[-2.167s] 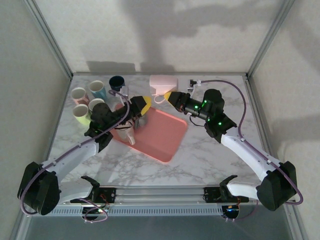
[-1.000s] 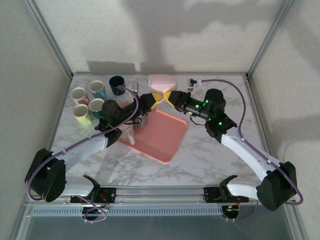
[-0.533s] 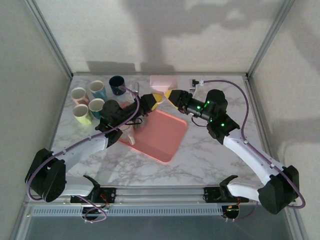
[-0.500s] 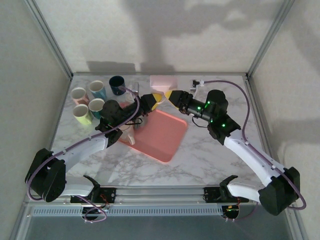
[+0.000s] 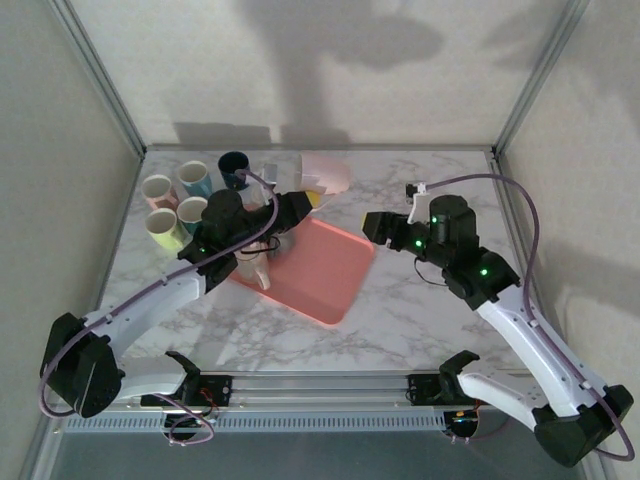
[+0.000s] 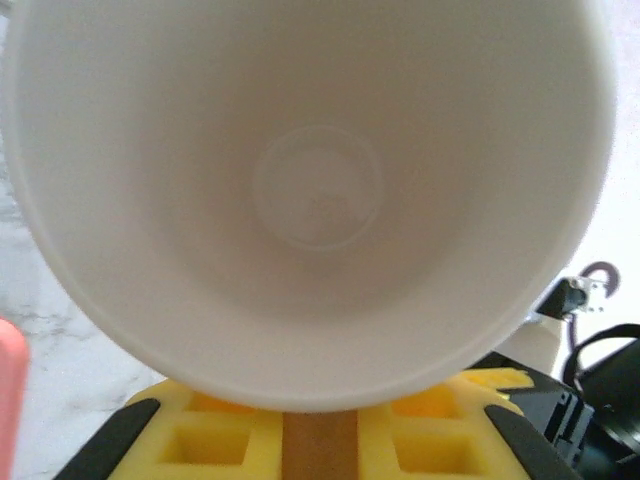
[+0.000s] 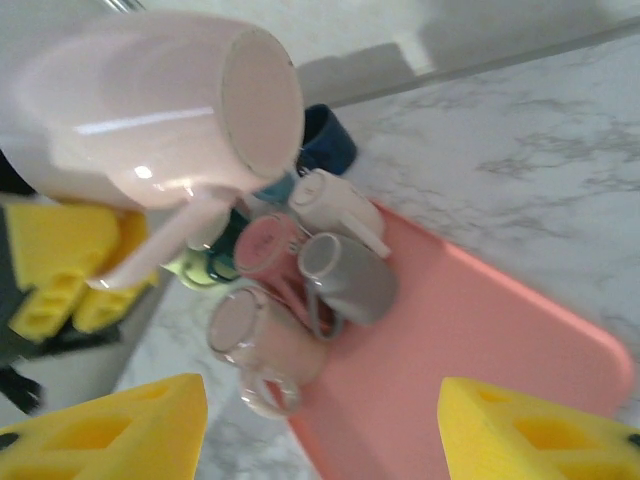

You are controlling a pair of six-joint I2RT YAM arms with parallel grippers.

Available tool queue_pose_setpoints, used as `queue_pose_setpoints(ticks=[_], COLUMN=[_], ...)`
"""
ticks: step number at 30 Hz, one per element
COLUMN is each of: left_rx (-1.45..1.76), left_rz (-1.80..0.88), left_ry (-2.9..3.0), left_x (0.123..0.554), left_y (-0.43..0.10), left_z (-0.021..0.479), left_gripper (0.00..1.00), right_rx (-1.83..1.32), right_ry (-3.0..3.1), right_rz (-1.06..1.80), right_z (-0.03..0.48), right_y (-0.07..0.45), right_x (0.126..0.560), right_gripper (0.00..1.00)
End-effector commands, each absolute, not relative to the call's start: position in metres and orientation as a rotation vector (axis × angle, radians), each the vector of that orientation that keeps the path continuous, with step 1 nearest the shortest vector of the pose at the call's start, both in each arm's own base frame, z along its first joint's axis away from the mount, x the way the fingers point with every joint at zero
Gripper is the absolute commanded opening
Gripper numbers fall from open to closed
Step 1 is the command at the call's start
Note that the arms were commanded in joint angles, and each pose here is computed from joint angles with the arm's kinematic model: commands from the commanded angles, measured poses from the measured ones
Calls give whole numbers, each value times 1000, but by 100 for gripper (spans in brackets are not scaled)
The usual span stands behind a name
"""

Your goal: Turn the mug right side up

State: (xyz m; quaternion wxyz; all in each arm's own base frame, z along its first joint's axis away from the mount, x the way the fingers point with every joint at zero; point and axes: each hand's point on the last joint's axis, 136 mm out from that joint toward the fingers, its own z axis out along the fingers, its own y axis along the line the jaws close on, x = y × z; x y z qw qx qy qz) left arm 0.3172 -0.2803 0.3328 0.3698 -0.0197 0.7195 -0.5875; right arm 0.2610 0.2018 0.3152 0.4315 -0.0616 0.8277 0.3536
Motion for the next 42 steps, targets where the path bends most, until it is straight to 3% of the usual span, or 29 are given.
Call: queue_pose_setpoints(ticks=[1,10,21,42], left_rx=[74,20,-419,-860], left_rz=[-1320,-908,-401,-30], left_ry=[1806,1947,2013,2296], left_x=[316,328,328,293], left_y=[-270,-228,-126,-19], left_z=[364,348,320,208], left_gripper=[0,0,0,0], right_rx=[-251,-352,-403,-473], right_ry=[2038,2079,2173,2250], right_rz=[701,618,563,578], right_z=[316,301,281,265], right_y=[182,183,190,203], right_x=[258,259,273,276], right_gripper=[63,63,63,63])
